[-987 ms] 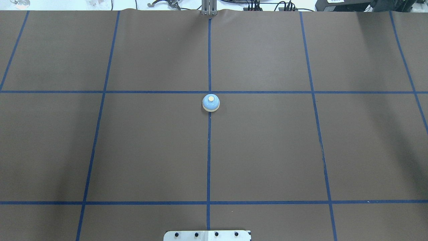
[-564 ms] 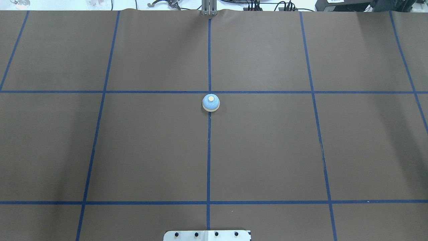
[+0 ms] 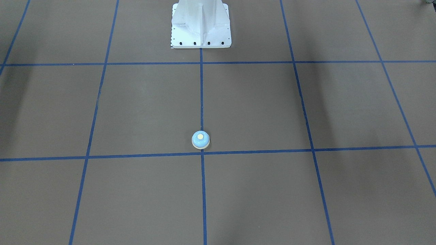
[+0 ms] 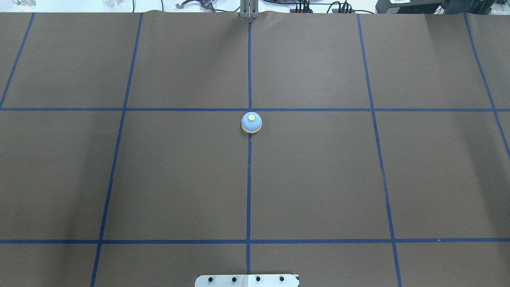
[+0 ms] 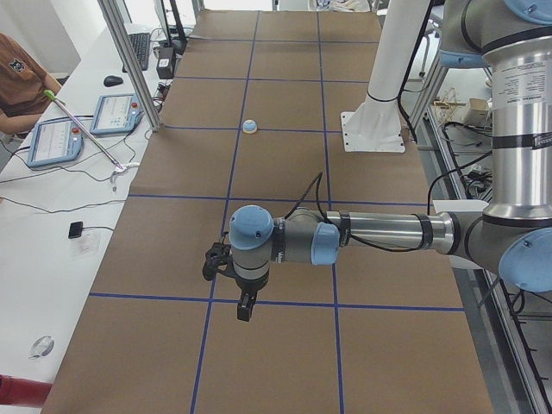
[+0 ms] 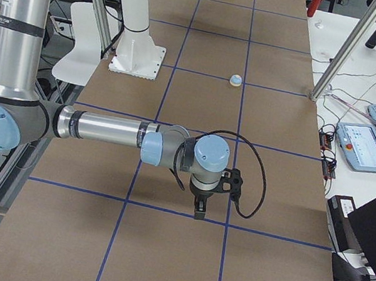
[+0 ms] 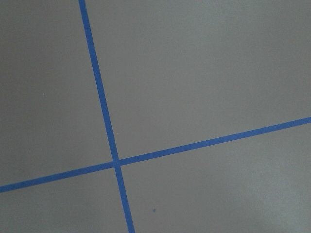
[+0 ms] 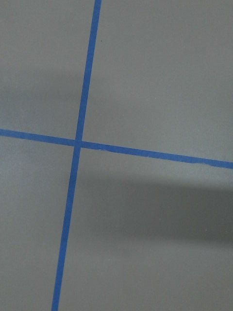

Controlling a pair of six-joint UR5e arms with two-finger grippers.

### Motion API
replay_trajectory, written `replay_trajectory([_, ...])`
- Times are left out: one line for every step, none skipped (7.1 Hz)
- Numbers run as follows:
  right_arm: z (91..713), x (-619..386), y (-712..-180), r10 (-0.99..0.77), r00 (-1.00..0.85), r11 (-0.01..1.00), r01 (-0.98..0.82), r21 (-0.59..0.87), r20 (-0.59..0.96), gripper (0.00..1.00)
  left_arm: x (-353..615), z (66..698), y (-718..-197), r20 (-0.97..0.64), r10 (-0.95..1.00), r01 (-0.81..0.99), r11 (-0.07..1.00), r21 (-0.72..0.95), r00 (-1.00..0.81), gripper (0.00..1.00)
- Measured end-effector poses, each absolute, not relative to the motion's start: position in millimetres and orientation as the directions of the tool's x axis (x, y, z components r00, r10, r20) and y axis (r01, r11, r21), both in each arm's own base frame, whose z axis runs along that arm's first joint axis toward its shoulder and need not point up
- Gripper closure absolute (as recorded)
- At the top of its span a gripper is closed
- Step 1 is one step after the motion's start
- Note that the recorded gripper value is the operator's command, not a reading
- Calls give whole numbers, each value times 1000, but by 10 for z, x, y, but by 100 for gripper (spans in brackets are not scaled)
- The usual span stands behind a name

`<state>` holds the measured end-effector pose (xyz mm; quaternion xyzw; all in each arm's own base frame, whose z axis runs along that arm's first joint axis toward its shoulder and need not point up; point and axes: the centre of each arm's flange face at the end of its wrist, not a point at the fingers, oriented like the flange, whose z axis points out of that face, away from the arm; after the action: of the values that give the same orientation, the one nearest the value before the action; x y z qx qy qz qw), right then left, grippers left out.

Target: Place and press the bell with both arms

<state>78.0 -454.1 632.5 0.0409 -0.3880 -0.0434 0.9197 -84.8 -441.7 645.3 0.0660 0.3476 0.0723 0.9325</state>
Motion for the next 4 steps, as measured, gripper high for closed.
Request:
replay_trajectory([6322, 798, -4533, -105, 693, 994, 41, 106, 713, 0, -848, 6452, -4416, -639, 177, -86, 982, 171, 749, 0])
replay_trajectory([6324, 804, -4528, -97, 692, 995, 39, 97, 715, 0, -849, 6452, -4416, -639, 175, -85, 982, 170, 749, 0])
replay_trajectory([6322, 805, -4531, -91, 692, 995, 38, 89, 716, 0, -849, 6456, -4415, -638, 174, -85, 982, 168, 750, 0])
replay_trajectory([6321, 807, -4537, -87, 692, 996, 37, 85, 717, 0, -849, 6475, -4397, -639, 171, -85, 983, 164, 750, 0])
